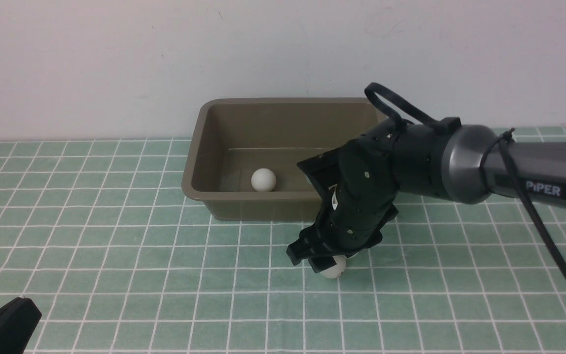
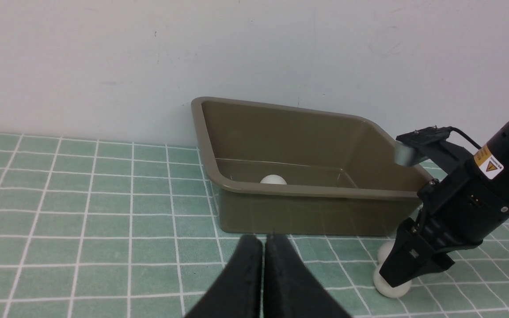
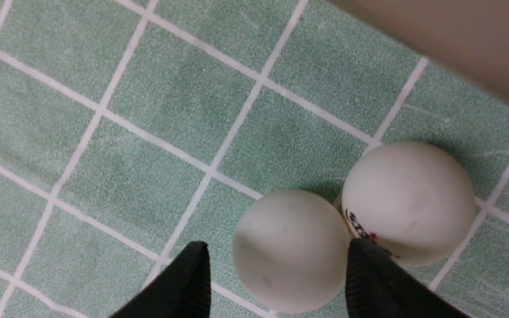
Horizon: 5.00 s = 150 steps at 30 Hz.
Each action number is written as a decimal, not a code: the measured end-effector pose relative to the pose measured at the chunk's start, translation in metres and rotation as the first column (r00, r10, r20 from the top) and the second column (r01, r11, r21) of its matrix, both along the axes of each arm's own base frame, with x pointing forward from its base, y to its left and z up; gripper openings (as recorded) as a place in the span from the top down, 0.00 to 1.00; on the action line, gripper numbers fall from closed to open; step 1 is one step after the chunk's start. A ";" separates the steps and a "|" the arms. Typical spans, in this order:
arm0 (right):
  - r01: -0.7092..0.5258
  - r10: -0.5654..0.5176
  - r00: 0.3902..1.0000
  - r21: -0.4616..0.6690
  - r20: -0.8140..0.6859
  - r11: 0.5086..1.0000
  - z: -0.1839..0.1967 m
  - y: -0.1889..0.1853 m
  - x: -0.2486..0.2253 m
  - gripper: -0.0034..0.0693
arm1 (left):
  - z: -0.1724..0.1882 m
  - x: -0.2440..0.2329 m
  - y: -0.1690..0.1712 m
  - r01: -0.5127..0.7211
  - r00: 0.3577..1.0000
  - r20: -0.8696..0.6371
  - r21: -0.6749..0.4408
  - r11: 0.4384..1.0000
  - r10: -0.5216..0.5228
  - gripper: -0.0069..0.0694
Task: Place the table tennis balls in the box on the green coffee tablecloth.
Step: 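Reach for and grasp a ping pong ball on the table, then release the ping pong ball into the bin and lift the gripper away, then reach for and grasp a ping pong ball on the table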
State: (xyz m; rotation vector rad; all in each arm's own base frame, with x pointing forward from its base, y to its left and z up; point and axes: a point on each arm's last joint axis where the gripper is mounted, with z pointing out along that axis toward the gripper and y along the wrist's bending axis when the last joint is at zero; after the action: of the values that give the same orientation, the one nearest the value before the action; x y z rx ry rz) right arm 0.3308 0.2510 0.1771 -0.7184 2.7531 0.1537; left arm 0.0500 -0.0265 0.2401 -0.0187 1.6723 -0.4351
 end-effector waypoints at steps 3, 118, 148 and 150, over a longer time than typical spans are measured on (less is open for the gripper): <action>-0.007 0.007 1.000 -0.002 0.001 1.000 0.000 0.000 0.000 0.43 | 0.000 0.000 0.000 0.000 1.000 0.000 0.000 1.000 0.000 0.92; 0.051 -0.086 0.972 0.161 0.219 0.986 -0.012 -0.050 0.003 0.30 | -0.002 -0.001 -0.004 0.039 0.999 -0.024 -0.015 0.999 -0.040 0.92; -0.201 0.093 0.927 0.273 0.364 0.941 0.092 -0.023 -0.014 0.46 | -0.002 -0.001 -0.004 0.040 0.999 -0.023 -0.012 0.999 -0.040 0.92; -0.187 0.033 0.887 0.295 0.460 0.937 0.113 -0.031 0.004 0.46 | -0.002 -0.001 -0.004 0.040 0.999 -0.023 -0.012 0.999 -0.040 0.92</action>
State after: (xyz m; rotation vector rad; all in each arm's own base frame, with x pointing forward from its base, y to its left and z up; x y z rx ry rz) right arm 0.3344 0.2201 0.2902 -0.7125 2.1714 0.4111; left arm 0.0488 -0.0300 0.2384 0.0013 1.6955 -0.4759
